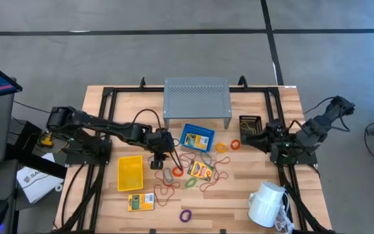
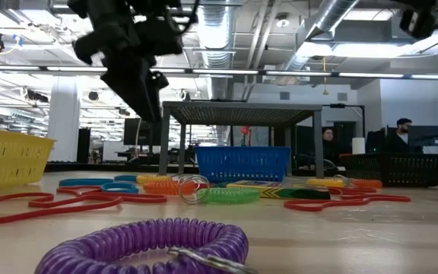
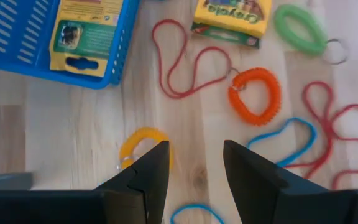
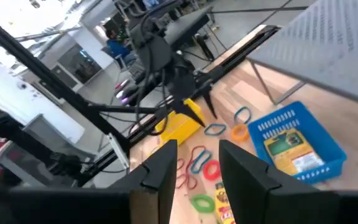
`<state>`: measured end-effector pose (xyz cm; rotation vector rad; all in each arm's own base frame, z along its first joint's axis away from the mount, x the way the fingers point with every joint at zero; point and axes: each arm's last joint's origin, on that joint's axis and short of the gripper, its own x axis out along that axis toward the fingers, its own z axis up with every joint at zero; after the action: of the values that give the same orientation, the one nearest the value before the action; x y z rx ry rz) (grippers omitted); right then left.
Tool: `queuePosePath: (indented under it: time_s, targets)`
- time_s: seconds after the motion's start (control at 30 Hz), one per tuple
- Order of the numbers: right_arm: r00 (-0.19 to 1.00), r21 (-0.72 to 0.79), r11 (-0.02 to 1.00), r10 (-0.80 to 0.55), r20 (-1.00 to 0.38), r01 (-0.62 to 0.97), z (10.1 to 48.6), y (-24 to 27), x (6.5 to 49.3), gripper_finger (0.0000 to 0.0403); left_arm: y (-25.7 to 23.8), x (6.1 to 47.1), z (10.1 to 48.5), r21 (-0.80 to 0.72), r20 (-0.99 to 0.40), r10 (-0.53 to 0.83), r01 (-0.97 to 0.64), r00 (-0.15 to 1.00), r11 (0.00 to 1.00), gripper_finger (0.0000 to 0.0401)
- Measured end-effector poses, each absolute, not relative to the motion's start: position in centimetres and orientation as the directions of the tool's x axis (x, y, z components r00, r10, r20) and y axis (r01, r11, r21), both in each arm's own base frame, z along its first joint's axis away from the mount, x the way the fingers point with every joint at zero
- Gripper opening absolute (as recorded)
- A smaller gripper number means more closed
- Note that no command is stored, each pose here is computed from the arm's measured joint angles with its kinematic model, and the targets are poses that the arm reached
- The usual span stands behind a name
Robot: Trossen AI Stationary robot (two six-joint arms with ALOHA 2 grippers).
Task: Pick & Place Office Desk Supplies
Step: Put the yellow spring keychain into the yellow bin
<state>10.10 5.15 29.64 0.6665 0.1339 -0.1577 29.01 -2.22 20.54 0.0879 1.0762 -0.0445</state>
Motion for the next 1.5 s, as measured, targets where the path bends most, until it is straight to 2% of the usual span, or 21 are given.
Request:
queuePosePath:
  time_s: [0.17,0.43,0.53,0.9,1.07,1.5]
  targets:
    - [0.984,0.644,0.746,-0.100,-0.145,0.170,28.1,4.8,9.7,0.0116,-2.1,29.7,18.9,0.042,-0.905,0.002,0.084,0.426,0.996,0.0151]
    - [0.989,0.625,0.767,-0.096,-0.112,0.145,28.4,4.7,9.6,0.0116,-2.2,30.4,16.1,0.041,-0.940,0.009,0.087,0.342,0.995,0.0184]
    - [0.990,0.618,0.773,-0.096,-0.105,0.141,28.5,4.7,9.6,0.0116,-2.1,30.6,15.4,0.083,-0.945,0.055,0.073,0.322,0.994,0.0189]
    - [0.991,0.616,0.777,-0.094,-0.090,0.130,28.7,4.8,9.6,0.0116,-0.7,31.2,14.8,0.102,-0.936,0.090,0.017,0.340,0.995,0.0191]
    - [0.994,0.612,0.784,-0.094,-0.054,0.107,29.1,4.8,9.6,0.0116,0.6,31.2,14.7,0.059,-0.939,0.080,-0.074,0.333,0.996,0.0186]
    - [0.995,0.609,0.787,-0.094,-0.045,0.102,29.2,4.8,9.7,0.0116,0.3,31.2,14.7,-0.014,-0.942,-0.002,-0.034,0.334,0.999,0.0181]
